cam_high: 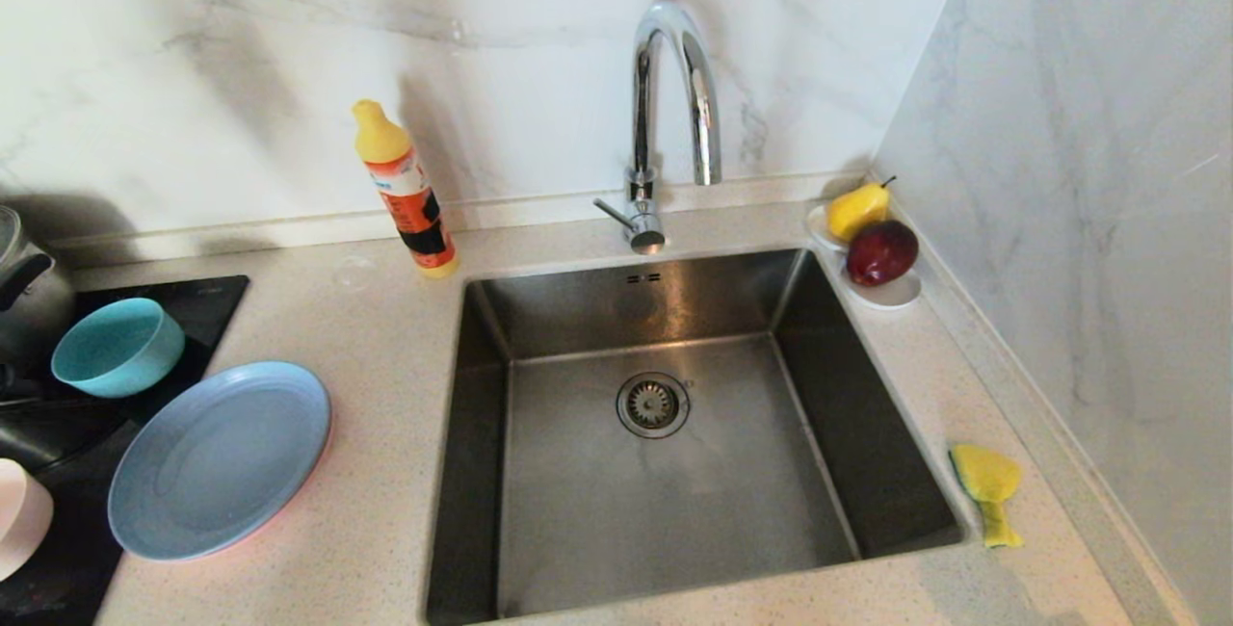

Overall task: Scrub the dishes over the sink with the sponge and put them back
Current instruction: Place the bowl on the plate

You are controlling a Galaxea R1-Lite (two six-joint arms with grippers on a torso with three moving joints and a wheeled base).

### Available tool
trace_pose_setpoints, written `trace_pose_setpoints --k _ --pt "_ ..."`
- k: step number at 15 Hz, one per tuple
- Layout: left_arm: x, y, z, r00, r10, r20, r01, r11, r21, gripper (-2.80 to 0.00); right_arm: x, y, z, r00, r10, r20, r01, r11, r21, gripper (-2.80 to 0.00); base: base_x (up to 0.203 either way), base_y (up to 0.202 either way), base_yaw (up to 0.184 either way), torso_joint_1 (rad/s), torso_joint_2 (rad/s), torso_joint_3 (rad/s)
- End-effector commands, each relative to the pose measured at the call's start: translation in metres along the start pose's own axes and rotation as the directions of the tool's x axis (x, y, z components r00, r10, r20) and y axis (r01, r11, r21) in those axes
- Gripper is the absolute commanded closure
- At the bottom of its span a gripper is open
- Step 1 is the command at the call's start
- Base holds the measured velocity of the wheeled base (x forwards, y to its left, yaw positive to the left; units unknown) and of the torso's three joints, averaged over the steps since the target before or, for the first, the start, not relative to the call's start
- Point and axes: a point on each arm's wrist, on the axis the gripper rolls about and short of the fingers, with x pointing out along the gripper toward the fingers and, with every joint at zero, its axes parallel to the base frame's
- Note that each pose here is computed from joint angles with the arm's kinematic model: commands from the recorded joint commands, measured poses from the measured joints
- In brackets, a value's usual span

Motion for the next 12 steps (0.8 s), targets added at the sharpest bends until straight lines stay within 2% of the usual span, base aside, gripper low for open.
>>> trace_pose_setpoints --k 1,3,5,6,8,12 --pt "0.008 -0.003 0.023 0.999 0.040 0.012 -0.040 0.999 0.001 0.00 0.000 0.000 0.000 1.000 0.001 0.000 -0.001 1.000 -0.001 0.00 0.000 0.000 0.000 0.000 0.00 0.000" --pt "0.024 0.002 0.031 0.990 0.118 -0.075 -0.119 0.993 0.002 0.00 0.000 0.000 0.000 1.000 0.001 0.000 -0.001 1.000 -0.001 0.00 0.000 0.000 0.000 0.000 0.00 0.000" --pt "0.035 0.012 0.027 0.969 0.209 -0.133 -0.195 0.974 0.115 0.00 0.000 0.000 0.000 1.000 0.001 0.001 -0.001 1.000 -0.001 0.00 0.000 0.000 0.000 0.000 0.00 0.000" --pt "0.042 0.018 0.025 0.956 0.249 -0.152 -0.226 0.962 0.155 -2.80 0.000 0.000 0.000 1.000 0.001 0.000 -0.001 1.000 -0.001 0.00 0.000 0.000 0.000 0.000 0.00 0.000" --pt "0.052 0.028 0.023 0.943 0.279 -0.182 -0.246 0.951 0.185 -2.80 0.000 0.000 0.000 1.000 0.001 0.000 -0.001 1.000 -0.001 0.00 0.000 0.000 0.000 0.000 0.00 0.000" --pt "0.074 0.044 0.019 0.922 0.297 -0.249 -0.259 0.950 0.175 -2.80 0.000 0.000 0.000 1.000 0.001 0.000 -0.001 1.000 -0.001 0.00 0.000 0.000 0.000 0.000 0.00 0.000"
